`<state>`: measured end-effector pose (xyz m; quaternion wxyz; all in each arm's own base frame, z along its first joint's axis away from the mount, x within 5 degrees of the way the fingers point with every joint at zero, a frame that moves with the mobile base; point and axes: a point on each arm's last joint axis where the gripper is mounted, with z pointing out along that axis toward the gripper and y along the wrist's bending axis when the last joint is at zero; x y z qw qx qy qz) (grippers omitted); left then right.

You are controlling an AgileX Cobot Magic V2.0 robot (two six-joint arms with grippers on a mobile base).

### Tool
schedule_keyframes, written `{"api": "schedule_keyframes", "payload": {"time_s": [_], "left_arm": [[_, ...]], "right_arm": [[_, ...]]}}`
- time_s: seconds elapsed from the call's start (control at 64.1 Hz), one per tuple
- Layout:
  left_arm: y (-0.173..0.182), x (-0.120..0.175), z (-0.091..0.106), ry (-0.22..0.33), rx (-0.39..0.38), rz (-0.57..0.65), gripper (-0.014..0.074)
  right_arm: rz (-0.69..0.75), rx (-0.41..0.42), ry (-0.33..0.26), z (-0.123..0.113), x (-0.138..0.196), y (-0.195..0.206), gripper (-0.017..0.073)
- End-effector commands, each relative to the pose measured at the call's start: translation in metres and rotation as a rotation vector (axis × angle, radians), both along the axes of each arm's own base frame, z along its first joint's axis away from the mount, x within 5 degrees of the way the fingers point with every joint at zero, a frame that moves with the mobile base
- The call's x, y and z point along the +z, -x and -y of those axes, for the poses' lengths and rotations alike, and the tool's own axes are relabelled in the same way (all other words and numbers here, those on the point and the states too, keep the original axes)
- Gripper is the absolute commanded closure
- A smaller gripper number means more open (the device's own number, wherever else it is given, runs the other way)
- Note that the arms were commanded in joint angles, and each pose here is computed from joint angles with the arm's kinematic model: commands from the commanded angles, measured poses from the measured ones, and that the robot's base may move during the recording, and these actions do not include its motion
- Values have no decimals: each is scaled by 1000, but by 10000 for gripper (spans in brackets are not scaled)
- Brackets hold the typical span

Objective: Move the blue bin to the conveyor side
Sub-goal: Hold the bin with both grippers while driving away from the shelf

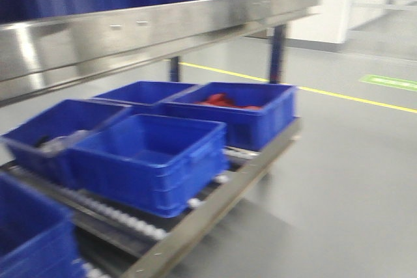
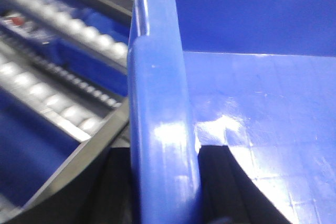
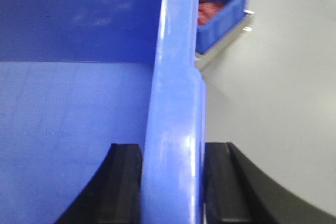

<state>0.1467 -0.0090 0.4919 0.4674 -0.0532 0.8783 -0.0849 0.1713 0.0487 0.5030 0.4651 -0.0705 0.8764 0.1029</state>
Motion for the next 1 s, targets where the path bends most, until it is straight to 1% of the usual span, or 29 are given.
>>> {"api": "schedule_keyframes", "payload": {"time_s": [0.0,0.983], "left_arm": [[5,13,-5,-46,34,121,613],[5,13,-5,-46,34,121,613]], "right_arm": [[151,-48,45,9,15,3,648],[151,-48,45,9,15,3,648]]}}
